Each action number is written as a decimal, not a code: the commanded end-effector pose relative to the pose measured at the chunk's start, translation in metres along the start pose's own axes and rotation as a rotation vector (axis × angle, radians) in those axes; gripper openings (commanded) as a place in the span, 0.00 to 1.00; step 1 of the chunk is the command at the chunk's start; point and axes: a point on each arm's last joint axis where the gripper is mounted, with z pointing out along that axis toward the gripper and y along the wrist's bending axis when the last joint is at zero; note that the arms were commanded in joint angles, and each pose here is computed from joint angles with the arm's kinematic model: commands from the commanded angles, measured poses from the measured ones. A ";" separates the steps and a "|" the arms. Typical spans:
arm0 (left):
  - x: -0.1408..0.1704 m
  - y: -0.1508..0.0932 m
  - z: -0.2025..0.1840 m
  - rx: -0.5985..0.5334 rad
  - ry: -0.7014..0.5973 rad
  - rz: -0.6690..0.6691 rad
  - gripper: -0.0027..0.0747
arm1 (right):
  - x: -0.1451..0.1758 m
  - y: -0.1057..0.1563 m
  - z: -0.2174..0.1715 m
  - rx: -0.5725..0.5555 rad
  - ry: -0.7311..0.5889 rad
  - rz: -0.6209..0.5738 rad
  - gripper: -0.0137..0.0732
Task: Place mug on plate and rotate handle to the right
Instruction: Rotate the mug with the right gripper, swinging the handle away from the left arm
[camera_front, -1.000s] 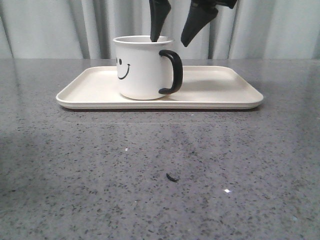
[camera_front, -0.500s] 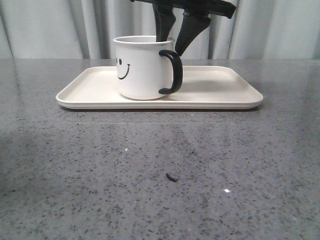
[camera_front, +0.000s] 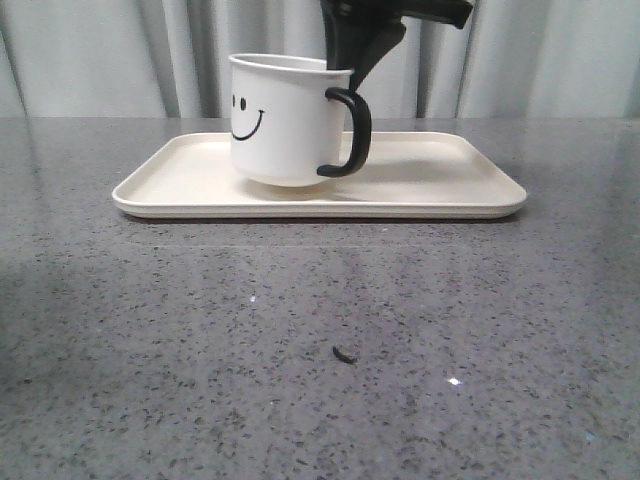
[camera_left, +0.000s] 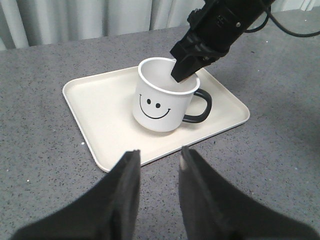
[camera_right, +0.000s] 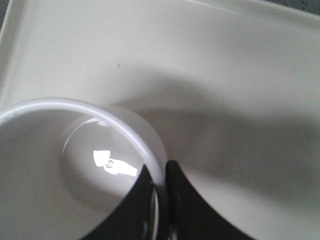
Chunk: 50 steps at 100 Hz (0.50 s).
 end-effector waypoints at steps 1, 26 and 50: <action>-0.014 -0.002 -0.005 0.010 -0.101 -0.006 0.28 | -0.008 0.007 -0.049 -0.029 -0.119 -0.085 0.08; -0.014 -0.002 -0.005 0.010 -0.101 -0.006 0.28 | -0.004 0.007 -0.056 0.002 -0.067 -0.474 0.08; -0.013 -0.003 -0.005 0.011 -0.095 -0.006 0.28 | -0.004 0.006 -0.056 0.008 -0.055 -0.694 0.08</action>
